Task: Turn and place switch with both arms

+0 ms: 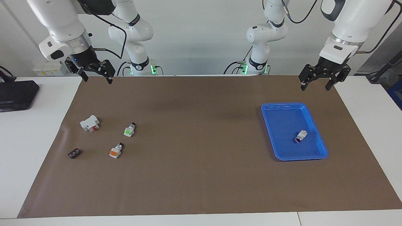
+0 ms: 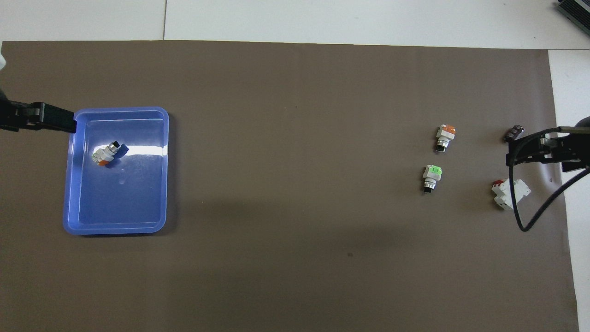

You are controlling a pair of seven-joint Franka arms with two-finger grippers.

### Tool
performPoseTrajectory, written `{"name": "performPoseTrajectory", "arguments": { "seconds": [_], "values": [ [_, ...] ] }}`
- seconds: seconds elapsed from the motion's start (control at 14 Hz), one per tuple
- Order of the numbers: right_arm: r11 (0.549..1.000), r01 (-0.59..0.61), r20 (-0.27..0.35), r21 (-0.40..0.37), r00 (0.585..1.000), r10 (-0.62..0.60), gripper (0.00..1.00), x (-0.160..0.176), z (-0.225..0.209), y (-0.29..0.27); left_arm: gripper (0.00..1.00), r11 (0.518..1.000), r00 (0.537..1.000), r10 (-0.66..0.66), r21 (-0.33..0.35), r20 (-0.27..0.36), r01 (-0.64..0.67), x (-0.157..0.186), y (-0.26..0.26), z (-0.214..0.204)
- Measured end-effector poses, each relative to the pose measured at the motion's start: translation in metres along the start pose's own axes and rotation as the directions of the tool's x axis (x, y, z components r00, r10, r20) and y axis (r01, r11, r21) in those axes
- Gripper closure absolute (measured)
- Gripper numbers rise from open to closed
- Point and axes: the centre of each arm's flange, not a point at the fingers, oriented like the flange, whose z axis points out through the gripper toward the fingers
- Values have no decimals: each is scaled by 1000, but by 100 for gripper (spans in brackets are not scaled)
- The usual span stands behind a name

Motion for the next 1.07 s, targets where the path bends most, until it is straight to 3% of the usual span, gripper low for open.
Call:
{"name": "performPoseTrajectory", "arguments": {
  "seconds": [0.43, 0.79, 1.07],
  "values": [
    [1000, -8, 0, 1, 1000, 8, 0, 1, 1, 4, 0, 1000, 1000, 0, 0, 0, 0, 0, 0, 0],
    [998, 54, -112, 10, 992, -53, 0, 15, 8, 5, 0, 1000, 1000, 0, 0, 0, 0, 0, 0, 0],
    [998, 63, -164, 15, 985, -60, 0, 28, 68, -6, 0, 1000, 1000, 0, 0, 1, 0, 0, 0, 0]
  ]
}}
